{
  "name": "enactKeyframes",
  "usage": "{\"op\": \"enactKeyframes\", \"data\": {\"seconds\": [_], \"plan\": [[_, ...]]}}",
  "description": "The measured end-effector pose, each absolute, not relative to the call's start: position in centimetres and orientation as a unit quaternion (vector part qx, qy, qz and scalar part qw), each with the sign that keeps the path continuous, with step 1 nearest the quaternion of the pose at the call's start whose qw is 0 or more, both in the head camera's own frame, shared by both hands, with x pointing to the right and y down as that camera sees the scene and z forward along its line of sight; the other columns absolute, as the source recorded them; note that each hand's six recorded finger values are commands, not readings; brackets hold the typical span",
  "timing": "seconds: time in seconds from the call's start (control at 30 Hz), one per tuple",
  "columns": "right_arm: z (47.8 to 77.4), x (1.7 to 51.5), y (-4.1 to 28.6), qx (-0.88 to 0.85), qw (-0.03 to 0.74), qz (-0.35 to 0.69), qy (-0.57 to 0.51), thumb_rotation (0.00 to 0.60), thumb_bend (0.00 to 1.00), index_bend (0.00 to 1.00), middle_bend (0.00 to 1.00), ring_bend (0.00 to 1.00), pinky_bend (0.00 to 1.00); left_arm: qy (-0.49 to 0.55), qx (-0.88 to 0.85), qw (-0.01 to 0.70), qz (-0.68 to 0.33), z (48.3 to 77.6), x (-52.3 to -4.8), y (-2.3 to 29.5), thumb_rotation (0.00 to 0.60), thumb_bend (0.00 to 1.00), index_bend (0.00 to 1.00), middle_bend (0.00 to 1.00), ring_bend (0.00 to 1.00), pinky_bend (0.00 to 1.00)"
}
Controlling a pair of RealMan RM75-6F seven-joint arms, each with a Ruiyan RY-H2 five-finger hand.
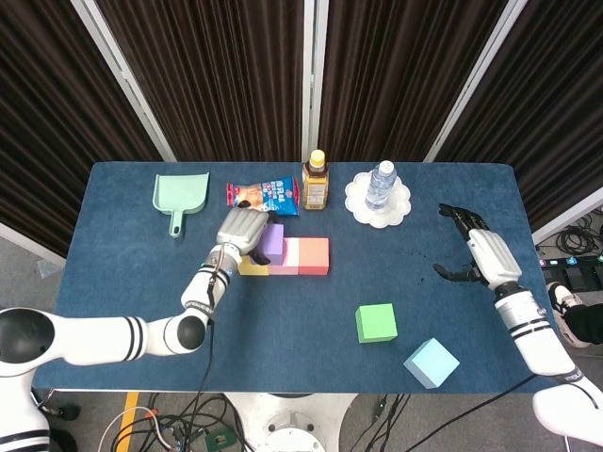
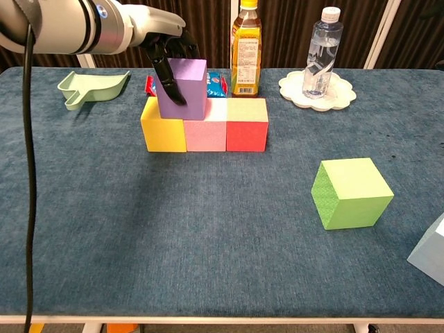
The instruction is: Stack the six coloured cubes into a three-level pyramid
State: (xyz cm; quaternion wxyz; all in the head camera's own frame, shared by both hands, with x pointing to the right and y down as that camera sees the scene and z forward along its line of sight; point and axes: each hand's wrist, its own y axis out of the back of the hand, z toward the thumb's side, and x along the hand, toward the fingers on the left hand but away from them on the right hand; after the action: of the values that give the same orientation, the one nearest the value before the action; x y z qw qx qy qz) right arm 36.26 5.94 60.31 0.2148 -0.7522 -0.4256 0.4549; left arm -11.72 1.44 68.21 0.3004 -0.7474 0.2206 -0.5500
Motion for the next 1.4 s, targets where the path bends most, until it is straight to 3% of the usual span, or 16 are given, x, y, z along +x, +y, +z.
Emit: {"op": "enactKeyframes", "data": {"seconds": [0.17,0.47,1.0,1.2,1.4], "plan": [[60.3,36.3,5.9,-0.752,0.215,0.455,-0.426,0.600,0.17,0.00,0.12,0.00,0.00,0.220,-0.747,0.300,-0.551,68.3,-11.7,1.6,0.600,0.09,0.26,0.37,0.35,0.13],[60.3,36.3,5.9,-0.752,0.214,0.454,-0.427,0.600,0.17,0.00,0.12,0.00,0.00,0.221,-0.748,0.293,-0.553,68.3,-11.7,1.8,0.600,0.05,0.10,0.25,0.29,0.13],[59.8,36.7,6.5,-0.754,0.215,0.450,-0.427,0.600,0.17,0.00,0.12,0.00,0.00,0.246,-0.763,0.283,-0.527,65.8,-12.3,2.9,0.600,0.04,0.06,0.15,0.20,0.12],[59.7,36.7,7.9,-0.766,0.213,0.447,-0.409,0.600,0.18,0.00,0.14,0.00,0.00,0.303,-0.761,0.284,-0.498,62.8,-15.8,2.8,0.600,0.04,0.06,0.15,0.20,0.12],[60.2,35.7,10.9,-0.795,0.201,0.438,-0.369,0.600,0.19,0.00,0.18,0.00,0.00,0.371,-0.725,0.304,-0.494,60.6,-23.0,3.1,0.600,0.04,0.07,0.15,0.20,0.12]]}}
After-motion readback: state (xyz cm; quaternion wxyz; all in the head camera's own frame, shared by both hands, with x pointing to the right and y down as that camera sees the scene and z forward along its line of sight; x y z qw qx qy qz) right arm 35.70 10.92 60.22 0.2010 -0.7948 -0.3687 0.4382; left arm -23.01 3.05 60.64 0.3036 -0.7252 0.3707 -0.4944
